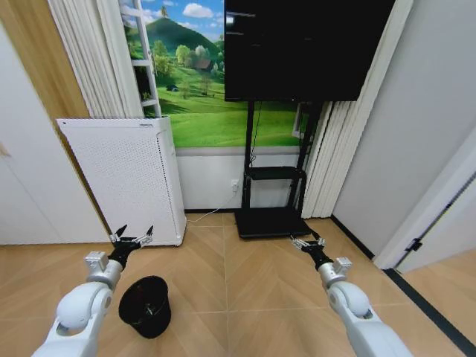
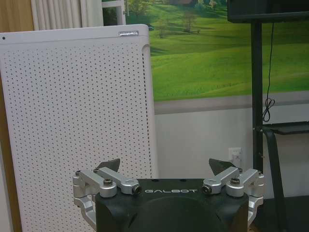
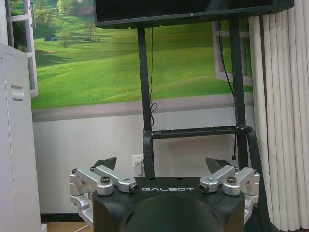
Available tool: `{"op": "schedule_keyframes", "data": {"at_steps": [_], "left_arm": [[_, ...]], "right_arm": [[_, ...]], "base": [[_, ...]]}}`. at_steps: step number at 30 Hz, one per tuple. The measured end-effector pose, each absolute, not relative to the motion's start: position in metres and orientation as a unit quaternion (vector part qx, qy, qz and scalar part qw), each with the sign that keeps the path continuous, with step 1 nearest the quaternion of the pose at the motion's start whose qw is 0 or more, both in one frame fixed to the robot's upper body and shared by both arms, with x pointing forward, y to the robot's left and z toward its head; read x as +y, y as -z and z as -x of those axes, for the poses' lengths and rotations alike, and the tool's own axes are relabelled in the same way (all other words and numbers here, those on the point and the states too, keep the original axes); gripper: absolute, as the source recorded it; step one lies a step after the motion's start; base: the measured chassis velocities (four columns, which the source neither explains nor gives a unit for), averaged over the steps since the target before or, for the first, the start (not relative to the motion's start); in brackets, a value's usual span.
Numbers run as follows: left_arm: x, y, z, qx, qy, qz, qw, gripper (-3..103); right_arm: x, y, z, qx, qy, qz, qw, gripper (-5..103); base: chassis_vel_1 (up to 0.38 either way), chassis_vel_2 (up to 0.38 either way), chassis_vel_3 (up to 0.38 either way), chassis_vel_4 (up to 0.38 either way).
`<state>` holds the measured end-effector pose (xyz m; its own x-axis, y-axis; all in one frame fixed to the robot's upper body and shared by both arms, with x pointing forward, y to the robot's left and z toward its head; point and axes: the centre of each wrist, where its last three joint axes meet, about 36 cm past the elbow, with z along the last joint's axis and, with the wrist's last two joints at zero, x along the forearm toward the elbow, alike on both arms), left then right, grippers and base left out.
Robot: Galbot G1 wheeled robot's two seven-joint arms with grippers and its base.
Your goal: Pick up the trash bin and place the garbage on the floor into it.
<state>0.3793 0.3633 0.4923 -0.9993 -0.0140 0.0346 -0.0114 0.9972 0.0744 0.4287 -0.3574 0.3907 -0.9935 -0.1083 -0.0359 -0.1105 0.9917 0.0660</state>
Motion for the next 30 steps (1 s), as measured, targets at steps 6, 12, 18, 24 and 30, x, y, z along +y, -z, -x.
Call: {"op": "schedule_keyframes", "data": {"at_steps": [6,12,18,24,30], "left_arm": [[0.363,-0.497,-0.372,-0.999,0.052,-0.011,0.005,100],[0.361,-0.492,-0.366,-0.998,0.056,-0.014,-0.001,100],[0.359,-0.489,-0.364,-0.998,0.056,-0.015,-0.001,100],[0.361,-0.489,-0.365,-0.998,0.057,-0.017,-0.002,100],[0.363,-0.489,-0.367,-0.998,0.057,-0.017,-0.002,100]], "right_arm": [[-0.357,-0.393,-0.429,0.998,-0.032,0.057,0.018,100],[-0.353,-0.394,-0.425,0.998,-0.034,0.059,0.016,100],[-0.349,-0.397,-0.424,0.998,-0.033,0.058,0.012,100],[-0.349,-0.402,-0.425,0.998,-0.030,0.058,0.010,100],[-0.347,-0.402,-0.425,0.998,-0.033,0.057,0.007,100]], "base": [[0.000,0.000,0.000,0.000],[0.000,0.000,0.000,0.000],[0.000,0.000,0.000,0.000],[0.000,0.000,0.000,0.000],[0.000,0.000,0.000,0.000]]}}
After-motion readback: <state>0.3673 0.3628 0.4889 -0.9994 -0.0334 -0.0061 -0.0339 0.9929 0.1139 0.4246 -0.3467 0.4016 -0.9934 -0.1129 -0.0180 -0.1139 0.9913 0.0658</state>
